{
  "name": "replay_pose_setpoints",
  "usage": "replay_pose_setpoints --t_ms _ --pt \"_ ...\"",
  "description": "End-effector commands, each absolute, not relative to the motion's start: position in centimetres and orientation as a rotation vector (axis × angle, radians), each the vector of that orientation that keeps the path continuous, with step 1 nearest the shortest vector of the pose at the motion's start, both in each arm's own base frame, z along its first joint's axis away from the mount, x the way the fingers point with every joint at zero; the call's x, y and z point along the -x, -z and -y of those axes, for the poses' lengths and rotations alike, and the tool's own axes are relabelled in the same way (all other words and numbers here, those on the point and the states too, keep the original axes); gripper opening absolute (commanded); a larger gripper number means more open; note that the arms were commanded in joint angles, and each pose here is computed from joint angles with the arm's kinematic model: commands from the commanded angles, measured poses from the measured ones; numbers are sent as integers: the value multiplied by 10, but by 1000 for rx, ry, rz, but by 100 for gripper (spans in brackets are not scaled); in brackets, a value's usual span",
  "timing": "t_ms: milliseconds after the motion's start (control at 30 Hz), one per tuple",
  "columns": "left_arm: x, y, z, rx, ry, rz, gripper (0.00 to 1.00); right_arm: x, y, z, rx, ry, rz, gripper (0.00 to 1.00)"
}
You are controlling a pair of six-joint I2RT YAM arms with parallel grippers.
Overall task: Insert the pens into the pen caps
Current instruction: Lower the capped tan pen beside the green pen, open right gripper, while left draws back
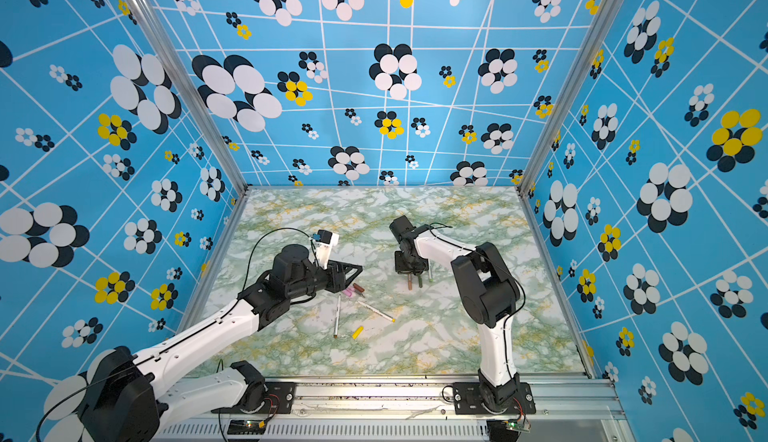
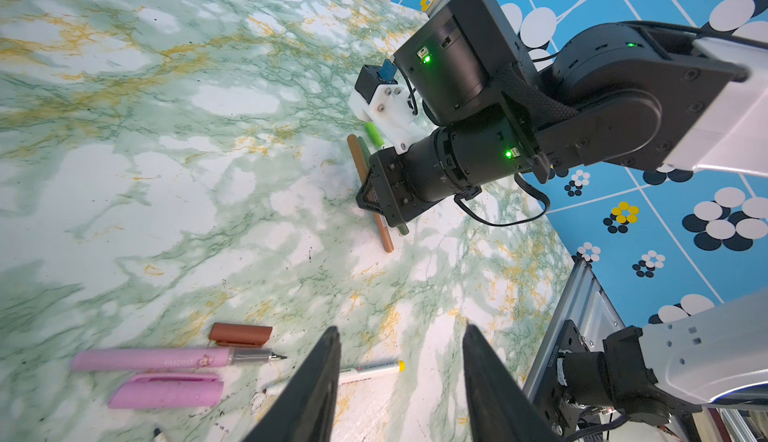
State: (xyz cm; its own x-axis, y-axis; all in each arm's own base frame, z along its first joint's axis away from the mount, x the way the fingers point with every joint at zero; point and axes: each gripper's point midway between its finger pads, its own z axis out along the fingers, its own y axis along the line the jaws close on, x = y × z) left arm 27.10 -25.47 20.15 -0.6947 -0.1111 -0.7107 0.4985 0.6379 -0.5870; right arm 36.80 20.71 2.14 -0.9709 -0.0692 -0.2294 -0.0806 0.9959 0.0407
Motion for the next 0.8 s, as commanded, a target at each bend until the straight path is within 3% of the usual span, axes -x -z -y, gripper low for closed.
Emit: replay_pose_setpoints --t_ms 0,767 --pt "-272 -215 252 -303 1040 -2069 49 -371 -13 -206 94 -55 -2922 15" --pt "-273 -215 250 -294 1033 -2075 49 -373 -12 -204 96 -36 -2918 22"
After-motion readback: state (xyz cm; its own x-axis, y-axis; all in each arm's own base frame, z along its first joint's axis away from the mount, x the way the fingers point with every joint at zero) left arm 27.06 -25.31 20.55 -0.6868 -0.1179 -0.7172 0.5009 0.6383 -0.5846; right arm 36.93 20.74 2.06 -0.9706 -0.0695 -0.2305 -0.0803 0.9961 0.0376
